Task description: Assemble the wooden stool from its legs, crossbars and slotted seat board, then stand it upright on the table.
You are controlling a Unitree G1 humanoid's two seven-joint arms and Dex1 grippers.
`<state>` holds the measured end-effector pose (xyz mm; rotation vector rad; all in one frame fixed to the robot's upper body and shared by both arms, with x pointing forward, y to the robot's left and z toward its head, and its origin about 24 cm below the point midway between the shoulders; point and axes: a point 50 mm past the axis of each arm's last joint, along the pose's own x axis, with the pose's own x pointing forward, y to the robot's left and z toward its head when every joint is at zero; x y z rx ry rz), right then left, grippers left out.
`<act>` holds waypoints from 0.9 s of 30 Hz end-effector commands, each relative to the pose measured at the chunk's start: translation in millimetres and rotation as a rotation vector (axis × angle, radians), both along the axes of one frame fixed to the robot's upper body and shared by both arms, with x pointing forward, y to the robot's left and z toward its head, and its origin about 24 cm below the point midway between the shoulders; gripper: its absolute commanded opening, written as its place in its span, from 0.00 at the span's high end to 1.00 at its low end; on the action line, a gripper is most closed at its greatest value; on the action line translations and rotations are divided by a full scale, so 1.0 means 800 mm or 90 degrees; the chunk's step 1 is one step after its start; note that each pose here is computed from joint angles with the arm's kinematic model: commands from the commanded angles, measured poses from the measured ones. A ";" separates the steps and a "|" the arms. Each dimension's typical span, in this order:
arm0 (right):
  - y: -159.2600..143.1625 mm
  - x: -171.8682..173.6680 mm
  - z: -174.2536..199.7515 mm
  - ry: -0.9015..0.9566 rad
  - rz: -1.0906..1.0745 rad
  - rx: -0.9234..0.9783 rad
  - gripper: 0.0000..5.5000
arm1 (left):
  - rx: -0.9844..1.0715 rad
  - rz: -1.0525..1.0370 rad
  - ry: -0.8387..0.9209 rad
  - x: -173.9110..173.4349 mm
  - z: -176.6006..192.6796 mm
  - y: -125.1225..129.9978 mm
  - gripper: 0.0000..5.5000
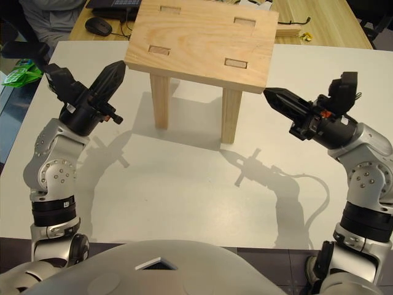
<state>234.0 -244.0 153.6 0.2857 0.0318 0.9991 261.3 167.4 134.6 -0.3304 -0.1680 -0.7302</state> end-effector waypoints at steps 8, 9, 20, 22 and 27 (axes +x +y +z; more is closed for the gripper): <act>0.018 0.007 -0.008 -0.009 0.013 -0.027 1.00 | 0.023 0.028 0.019 0.007 -0.020 -0.020 1.00; 0.009 0.011 -0.009 -0.014 -0.022 -0.027 1.00 | 0.017 0.085 0.020 0.013 -0.023 -0.008 1.00; -0.079 0.031 -0.086 0.018 -0.477 -0.141 1.00 | 0.000 0.358 0.058 0.022 -0.085 0.037 1.00; -0.083 0.037 -0.118 0.030 -0.568 -0.205 1.00 | 0.034 0.389 0.069 0.024 -0.105 0.036 1.00; -0.066 0.030 -0.191 0.071 -0.719 -0.270 1.00 | 0.076 0.418 0.071 0.033 -0.134 0.021 1.00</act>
